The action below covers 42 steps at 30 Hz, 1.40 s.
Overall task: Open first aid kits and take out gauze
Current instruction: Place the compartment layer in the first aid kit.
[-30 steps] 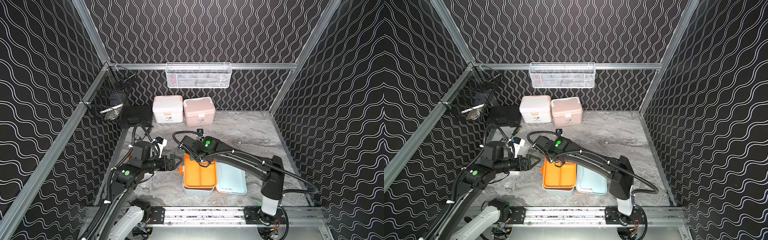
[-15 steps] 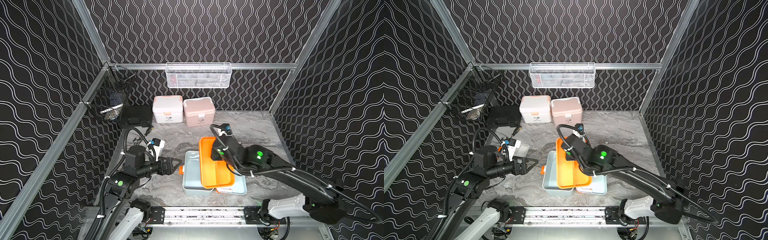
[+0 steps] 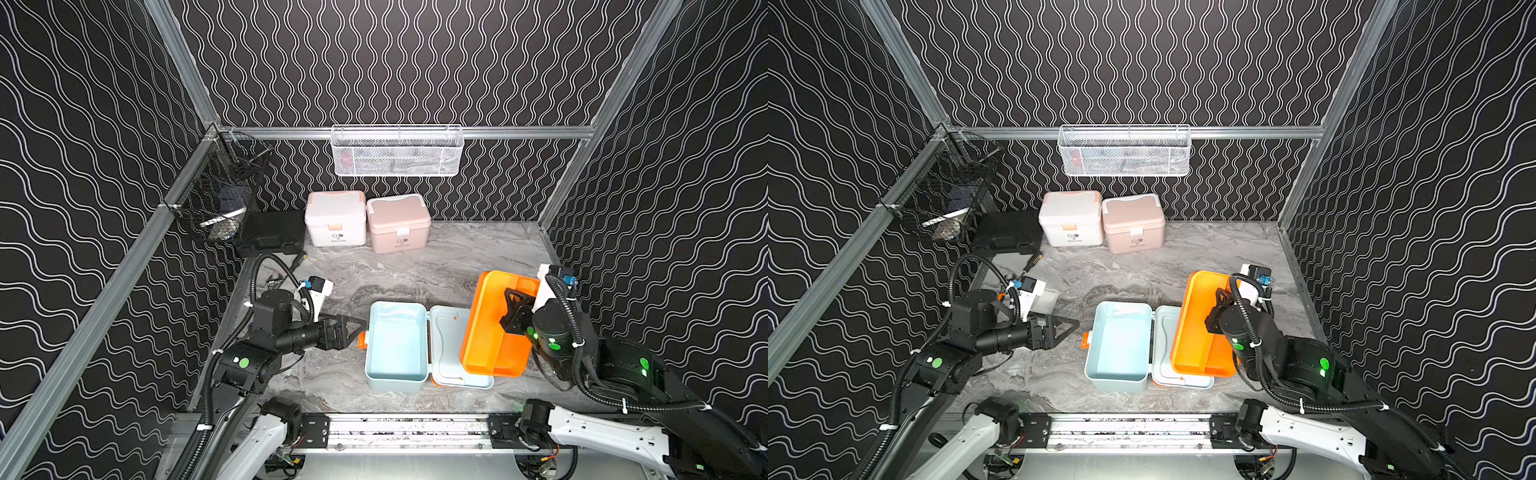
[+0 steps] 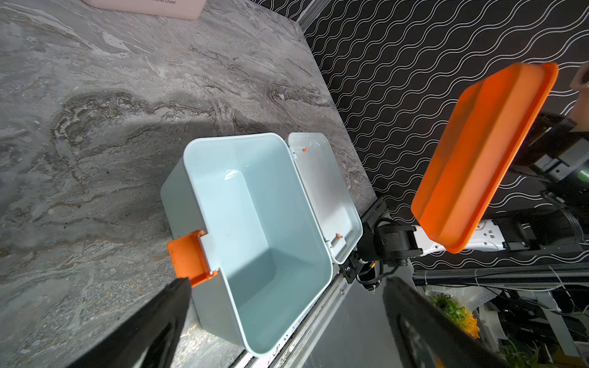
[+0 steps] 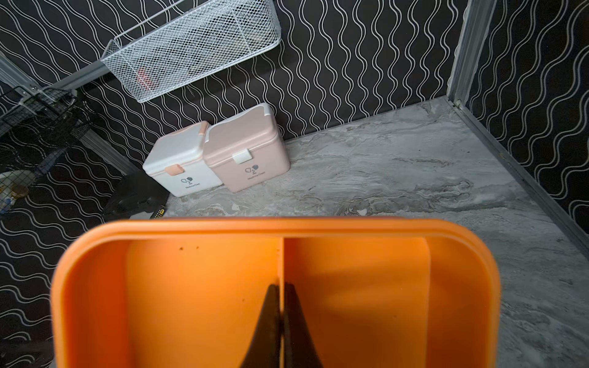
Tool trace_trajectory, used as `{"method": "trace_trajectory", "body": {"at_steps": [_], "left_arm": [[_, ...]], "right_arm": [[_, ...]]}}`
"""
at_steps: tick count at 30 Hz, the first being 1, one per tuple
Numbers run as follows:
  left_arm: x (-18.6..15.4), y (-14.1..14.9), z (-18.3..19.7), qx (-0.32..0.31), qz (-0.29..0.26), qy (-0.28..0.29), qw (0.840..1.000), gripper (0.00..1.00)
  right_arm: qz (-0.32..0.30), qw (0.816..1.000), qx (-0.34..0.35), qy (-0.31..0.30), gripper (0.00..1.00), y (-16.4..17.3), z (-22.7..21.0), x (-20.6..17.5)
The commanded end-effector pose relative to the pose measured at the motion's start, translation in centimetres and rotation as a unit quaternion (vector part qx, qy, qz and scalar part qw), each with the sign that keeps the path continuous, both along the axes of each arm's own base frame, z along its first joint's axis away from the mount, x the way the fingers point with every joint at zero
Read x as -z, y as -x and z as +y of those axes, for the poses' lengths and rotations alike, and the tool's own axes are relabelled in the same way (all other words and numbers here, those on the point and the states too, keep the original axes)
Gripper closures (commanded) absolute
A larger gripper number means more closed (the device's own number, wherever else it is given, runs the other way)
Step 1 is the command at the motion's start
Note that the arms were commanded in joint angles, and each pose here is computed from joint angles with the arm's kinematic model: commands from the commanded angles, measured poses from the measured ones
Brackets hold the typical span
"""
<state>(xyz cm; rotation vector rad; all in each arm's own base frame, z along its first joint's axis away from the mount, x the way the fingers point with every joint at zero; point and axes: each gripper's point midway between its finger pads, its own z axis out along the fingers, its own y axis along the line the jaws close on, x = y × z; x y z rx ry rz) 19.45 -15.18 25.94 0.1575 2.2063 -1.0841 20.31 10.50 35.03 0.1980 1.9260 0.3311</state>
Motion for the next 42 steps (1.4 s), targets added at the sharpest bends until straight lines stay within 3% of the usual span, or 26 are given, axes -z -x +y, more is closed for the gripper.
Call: {"method": "trace_trajectory", "body": {"at_steps": [1,7,13,22,32,42], "left_arm": [[-0.4,-0.2,-0.2,0.009,-0.016,0.001,1.000,0.01],[0.5,-0.8,1.4,-0.054,0.007,-0.022,0.998,0.01],[-0.7,0.3,1.1,-0.077,0.008,0.067,0.995,0.01],[0.3,1.2,3.7,-0.145,-0.023,0.044,0.988,0.01],[1.1,1.5,2.9,-0.115,-0.012,0.032,0.993,0.01],[1.3,1.5,2.5,-0.102,-0.012,0.037,0.994,0.01]], "right_arm": [[0.004,1.000,0.008,0.003,1.00,-0.3,0.3,0.2],[0.051,0.997,-0.056,0.022,1.00,-1.6,6.4,1.9],[0.132,0.983,-0.126,0.034,1.00,-2.7,14.1,5.1],[0.270,0.950,-0.152,0.035,1.00,-4.2,20.9,12.0],[0.388,0.915,-0.067,0.087,1.00,-4.9,22.8,18.2],[0.405,0.906,-0.015,0.121,1.00,-5.1,21.5,20.6]]}}
